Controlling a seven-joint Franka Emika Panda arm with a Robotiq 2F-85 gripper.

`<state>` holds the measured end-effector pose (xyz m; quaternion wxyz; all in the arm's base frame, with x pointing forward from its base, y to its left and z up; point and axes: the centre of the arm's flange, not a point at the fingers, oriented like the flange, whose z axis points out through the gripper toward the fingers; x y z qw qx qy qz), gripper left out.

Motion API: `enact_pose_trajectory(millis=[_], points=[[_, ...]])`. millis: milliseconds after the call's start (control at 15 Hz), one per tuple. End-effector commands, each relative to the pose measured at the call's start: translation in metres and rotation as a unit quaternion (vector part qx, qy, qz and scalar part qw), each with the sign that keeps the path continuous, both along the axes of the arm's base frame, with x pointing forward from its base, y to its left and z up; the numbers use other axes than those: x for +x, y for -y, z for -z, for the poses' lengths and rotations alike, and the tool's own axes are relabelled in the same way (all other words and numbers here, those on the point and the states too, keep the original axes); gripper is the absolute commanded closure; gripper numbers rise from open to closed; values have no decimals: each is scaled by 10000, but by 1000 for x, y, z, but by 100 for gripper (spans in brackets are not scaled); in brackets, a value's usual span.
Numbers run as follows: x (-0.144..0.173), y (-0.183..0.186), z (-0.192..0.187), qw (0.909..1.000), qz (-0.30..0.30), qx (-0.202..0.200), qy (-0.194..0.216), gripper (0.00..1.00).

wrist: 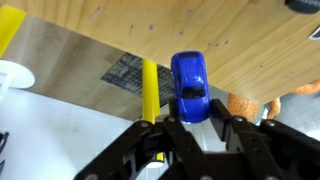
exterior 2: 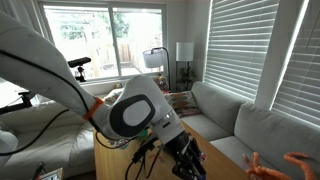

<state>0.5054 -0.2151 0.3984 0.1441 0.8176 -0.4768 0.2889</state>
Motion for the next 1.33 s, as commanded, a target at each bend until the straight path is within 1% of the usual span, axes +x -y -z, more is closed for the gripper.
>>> enact_pose_trajectory(millis=[0,200,400,533,933,1133,1267], points=[[4,-21,31,9957,393,-844,18,88],[11,-34,53,9917,516,-1177,-56,88],[14,-54,81,9887,633,-1359,-84,88],[16,-66,87,9865,670,-1491,-43,88],[16,-85,92,9864,653,-1494,-209,88],[16,-90,102,9846,675,-1575,-340,88],[16,-96,106,9832,725,-1639,-356,88]])
